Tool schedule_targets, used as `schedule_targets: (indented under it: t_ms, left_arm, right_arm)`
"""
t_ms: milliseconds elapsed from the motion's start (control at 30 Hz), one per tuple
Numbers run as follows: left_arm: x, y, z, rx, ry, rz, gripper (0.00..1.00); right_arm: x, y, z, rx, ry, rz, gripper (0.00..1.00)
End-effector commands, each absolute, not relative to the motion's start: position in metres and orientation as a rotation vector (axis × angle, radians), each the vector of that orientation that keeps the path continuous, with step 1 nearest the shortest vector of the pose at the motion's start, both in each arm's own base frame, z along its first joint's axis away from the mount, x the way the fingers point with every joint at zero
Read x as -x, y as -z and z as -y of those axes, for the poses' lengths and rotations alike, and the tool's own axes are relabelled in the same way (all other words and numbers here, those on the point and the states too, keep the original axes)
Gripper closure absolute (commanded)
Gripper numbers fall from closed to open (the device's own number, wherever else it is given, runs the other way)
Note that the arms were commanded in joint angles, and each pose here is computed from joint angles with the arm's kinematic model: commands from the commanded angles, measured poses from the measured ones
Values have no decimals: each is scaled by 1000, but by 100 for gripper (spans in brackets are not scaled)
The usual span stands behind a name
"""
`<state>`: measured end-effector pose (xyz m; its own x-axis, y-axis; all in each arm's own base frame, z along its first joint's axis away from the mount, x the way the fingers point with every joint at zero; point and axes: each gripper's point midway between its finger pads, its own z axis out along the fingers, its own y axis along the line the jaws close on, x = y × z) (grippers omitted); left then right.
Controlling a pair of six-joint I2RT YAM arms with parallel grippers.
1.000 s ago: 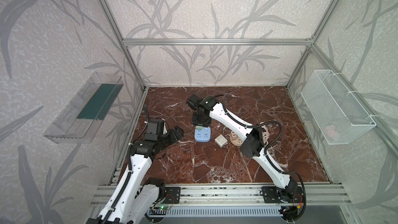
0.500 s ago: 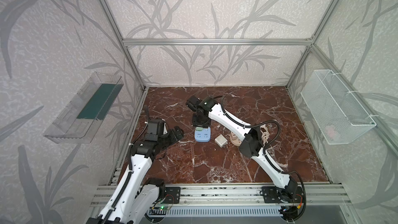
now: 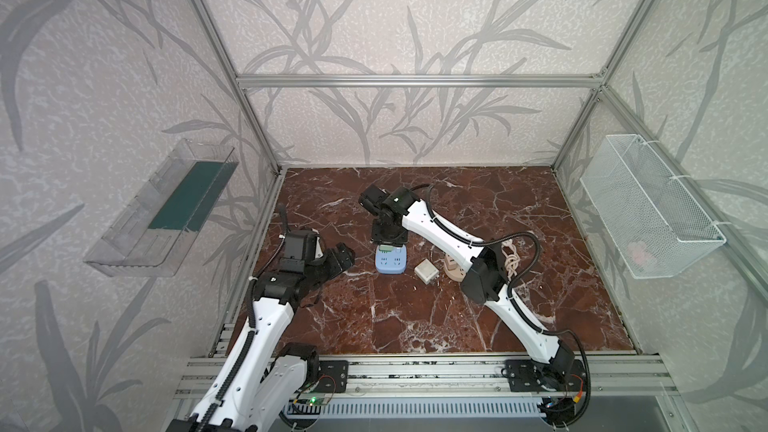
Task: Insert the plug
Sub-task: 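Align the green plug's prongs above a socket of the blue strip, then lower the green plug with the right gripper into the blue strip socket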
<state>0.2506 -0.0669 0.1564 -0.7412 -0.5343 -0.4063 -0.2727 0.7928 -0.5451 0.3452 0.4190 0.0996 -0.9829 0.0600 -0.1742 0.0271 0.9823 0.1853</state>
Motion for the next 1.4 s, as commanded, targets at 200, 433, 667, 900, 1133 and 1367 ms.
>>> schedule_targets:
  t_ms: [200,433,667,900,1133,1367]
  left_arm:
    - [-250,-150,67,609,633,-2426,1]
    - [-250,-148,66,614,629,-2429,1]
    - [-250,-144,67,616,633,-2434,1]
    - [-250,-143,67,615,637,-2434,1]
    - [-250,-143,67,613,641,-2432,1]
    - [-251,-143,68,616,645,-2434,1]
  right_arm:
    - [-347,-71,-409,-59,-174,-2987,100]
    - [-345,-68,-409,-56,-176,-3001,100]
    - [-341,-67,-412,-41,-181,-3013,100]
    - [-340,-66,-415,-30,-199,-3016,100]
    - [-337,-67,-423,0,-231,-3014,100]
    - [-335,-60,-423,5,-216,-3029,100]
